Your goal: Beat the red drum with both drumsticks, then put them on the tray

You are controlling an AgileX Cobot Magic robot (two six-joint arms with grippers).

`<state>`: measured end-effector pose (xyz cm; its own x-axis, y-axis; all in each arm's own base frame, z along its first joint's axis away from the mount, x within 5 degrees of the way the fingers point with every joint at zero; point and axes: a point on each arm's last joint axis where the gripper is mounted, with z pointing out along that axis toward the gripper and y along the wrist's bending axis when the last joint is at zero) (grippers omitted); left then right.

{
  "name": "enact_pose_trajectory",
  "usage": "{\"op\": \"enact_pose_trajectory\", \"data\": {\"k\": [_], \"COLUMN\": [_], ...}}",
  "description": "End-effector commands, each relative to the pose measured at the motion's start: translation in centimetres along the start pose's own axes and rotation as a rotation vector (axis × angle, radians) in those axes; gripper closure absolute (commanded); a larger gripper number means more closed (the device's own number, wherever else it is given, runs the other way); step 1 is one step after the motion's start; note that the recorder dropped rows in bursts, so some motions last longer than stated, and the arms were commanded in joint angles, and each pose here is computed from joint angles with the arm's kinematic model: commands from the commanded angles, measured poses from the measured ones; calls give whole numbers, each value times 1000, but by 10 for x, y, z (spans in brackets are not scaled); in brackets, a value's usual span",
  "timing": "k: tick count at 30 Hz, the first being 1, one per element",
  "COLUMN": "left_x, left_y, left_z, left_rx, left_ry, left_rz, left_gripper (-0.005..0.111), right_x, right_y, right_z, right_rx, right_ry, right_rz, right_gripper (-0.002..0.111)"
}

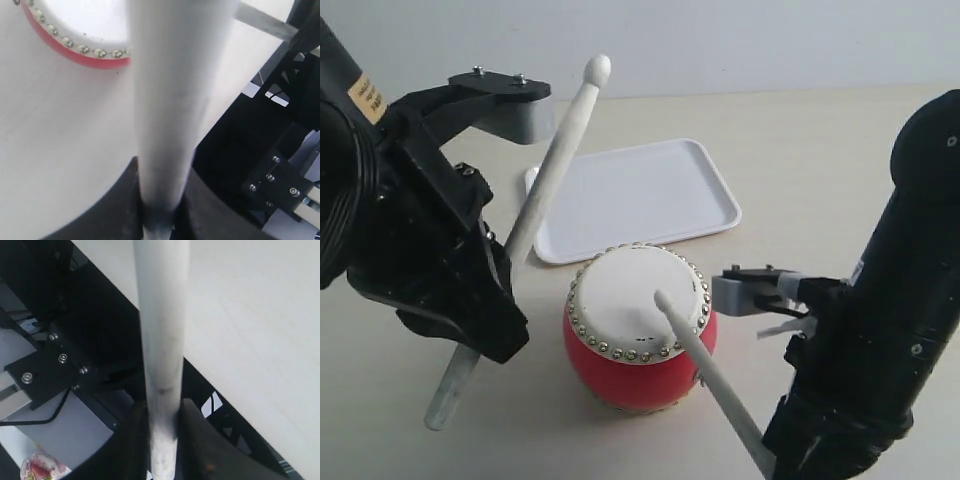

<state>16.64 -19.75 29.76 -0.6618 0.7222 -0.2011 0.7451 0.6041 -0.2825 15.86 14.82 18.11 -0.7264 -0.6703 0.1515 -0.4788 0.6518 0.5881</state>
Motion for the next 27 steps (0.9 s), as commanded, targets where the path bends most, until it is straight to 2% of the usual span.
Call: {"op": "enact_pose_trajectory", "data": {"k": [1,8,12,20,27], "left_x": [6,22,21,7,0], "left_y": [6,30,36,32,15], "left_z": [22,106,127,112,55], "left_rx": [0,45,66,59,23], "left_ry": [90,428,503,424,208], "left_rz": [-22,-85,-112,-86,-80], "left_gripper": [107,107,107,107,107], "right_x": [1,25,35,13,-9], "right_y": [22,68,77,57,12], "right_z": [-29,-87,-96,-82,-26], "right_rx": [37,88,100,133,81], "right_ry": [-131,-412,-469,-358,-82], "right_rz": [-45,-153,-185,-137,-43], "right_gripper": [108,108,108,108,108]}}
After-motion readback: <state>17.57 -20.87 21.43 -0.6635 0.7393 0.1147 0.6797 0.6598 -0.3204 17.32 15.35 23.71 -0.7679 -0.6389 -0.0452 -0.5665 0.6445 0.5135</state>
